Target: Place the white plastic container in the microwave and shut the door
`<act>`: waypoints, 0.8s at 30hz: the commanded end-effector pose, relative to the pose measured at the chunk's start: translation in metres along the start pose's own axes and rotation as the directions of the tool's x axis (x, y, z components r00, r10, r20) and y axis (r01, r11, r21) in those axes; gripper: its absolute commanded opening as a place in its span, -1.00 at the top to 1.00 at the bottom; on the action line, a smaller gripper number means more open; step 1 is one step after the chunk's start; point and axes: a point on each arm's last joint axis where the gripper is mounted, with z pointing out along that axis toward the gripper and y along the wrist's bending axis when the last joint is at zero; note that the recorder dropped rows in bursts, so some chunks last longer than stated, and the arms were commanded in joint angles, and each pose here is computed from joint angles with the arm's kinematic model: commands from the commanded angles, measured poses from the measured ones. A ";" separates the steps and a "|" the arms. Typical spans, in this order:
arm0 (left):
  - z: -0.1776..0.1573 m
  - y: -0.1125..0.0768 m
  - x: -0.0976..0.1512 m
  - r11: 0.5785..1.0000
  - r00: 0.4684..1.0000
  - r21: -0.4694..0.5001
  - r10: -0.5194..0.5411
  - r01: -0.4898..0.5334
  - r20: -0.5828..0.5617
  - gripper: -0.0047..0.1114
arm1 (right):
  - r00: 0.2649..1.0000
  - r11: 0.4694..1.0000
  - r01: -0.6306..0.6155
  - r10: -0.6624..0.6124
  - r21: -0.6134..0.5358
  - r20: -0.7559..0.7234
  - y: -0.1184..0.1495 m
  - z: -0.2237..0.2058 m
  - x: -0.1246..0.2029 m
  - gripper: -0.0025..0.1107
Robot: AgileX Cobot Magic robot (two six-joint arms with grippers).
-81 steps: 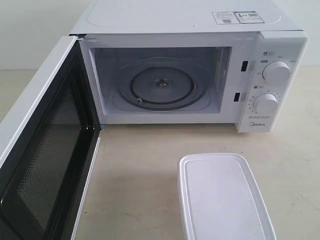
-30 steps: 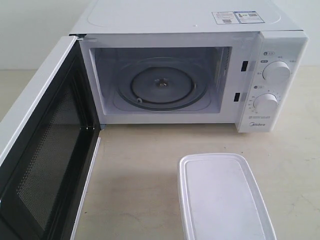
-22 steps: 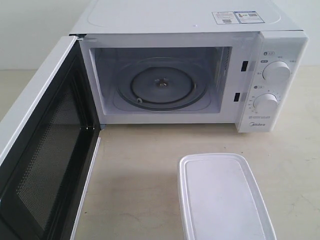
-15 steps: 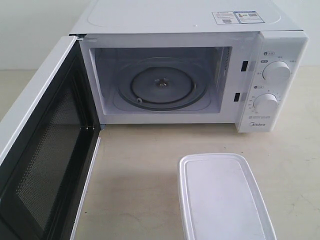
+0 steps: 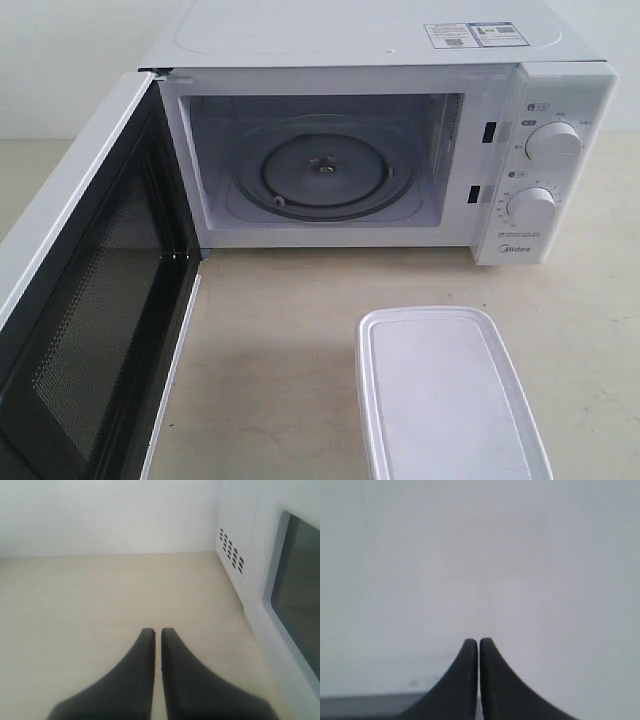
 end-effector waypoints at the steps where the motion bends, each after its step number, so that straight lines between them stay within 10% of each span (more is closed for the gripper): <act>1: 0.000 0.000 0.001 1.000 1.000 -0.003 -0.005 0.005 0.000 0.84 | 0.996 0.997 -0.076 0.076 0.003 0.049 0.002 0.011 -0.036 0.96; 9: 0.000 0.000 0.001 1.000 1.000 -0.003 -0.005 0.005 0.000 0.84 | 0.952 0.992 -0.101 0.117 0.072 -0.281 0.003 0.076 -0.077 0.96; 24: 0.000 0.000 0.001 1.000 1.000 -0.003 -0.005 0.005 0.000 0.84 | 0.510 0.978 -0.161 0.197 0.132 -0.837 0.010 0.184 -0.030 0.96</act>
